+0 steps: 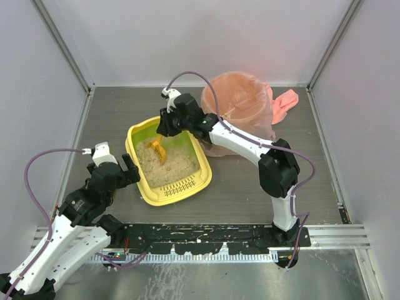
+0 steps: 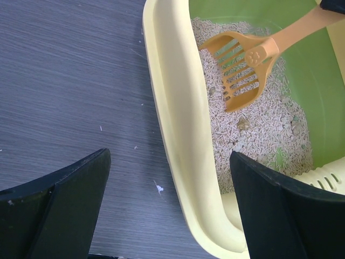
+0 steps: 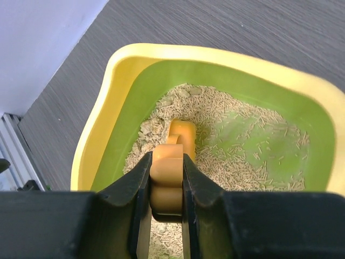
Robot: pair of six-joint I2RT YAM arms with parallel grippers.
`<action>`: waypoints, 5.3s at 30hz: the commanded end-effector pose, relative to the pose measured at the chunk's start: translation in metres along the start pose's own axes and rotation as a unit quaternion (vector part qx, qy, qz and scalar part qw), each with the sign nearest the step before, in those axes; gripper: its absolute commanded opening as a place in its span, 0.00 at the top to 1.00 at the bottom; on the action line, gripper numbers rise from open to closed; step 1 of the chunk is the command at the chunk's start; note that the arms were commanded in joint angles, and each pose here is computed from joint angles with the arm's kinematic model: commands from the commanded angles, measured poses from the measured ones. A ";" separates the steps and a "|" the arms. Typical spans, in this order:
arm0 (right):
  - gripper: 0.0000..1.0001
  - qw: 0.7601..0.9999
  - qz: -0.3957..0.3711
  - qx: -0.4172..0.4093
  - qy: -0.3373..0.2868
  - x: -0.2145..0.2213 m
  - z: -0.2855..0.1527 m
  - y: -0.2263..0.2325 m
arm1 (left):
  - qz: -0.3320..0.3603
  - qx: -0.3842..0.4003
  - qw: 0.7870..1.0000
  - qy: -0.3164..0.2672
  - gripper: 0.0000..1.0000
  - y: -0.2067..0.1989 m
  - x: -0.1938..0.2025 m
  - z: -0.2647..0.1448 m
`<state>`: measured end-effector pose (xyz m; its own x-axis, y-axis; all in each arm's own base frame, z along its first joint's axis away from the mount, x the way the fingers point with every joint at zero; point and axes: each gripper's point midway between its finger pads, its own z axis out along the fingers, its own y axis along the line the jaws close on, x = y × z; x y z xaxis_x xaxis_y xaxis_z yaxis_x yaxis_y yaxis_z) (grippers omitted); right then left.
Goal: Clean the litter box
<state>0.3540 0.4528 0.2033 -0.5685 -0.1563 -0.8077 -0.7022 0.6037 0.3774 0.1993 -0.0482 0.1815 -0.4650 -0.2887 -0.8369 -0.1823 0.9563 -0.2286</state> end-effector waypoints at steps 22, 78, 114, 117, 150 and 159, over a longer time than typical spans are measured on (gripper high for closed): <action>0.99 0.940 0.315 0.029 -0.125 0.055 -0.013 -0.021 | -0.018 0.005 1.000 -0.012 0.06 -0.001 -0.007 -0.003; 0.99 0.789 0.463 -0.143 -0.377 0.021 -0.194 -0.060 | -0.032 0.007 0.998 -0.059 0.06 0.000 -0.039 -0.019; 0.99 0.796 0.459 -0.213 -0.332 0.009 -0.165 -0.031 | -0.042 0.004 0.997 -0.070 0.05 0.004 -0.039 -0.019; 0.99 0.765 0.504 -0.172 -0.362 0.022 -0.176 -0.068 | -0.040 0.004 0.997 -0.063 0.05 0.003 -0.040 -0.022; 0.99 0.796 0.476 -0.167 -0.335 0.028 -0.165 -0.049 | -0.045 0.003 0.998 -0.054 0.05 0.003 -0.030 -0.015; 0.99 0.811 0.464 -0.164 -0.318 0.032 -0.159 -0.040 | -0.048 0.008 0.998 -0.049 0.05 0.000 -0.027 -0.012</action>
<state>0.2969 0.2930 0.2004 -0.6512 0.7524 -0.0994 -0.1365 0.0127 0.9906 0.1969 -0.0402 0.2002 -0.4005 -0.3361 -0.8524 -0.2046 0.9396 -0.2744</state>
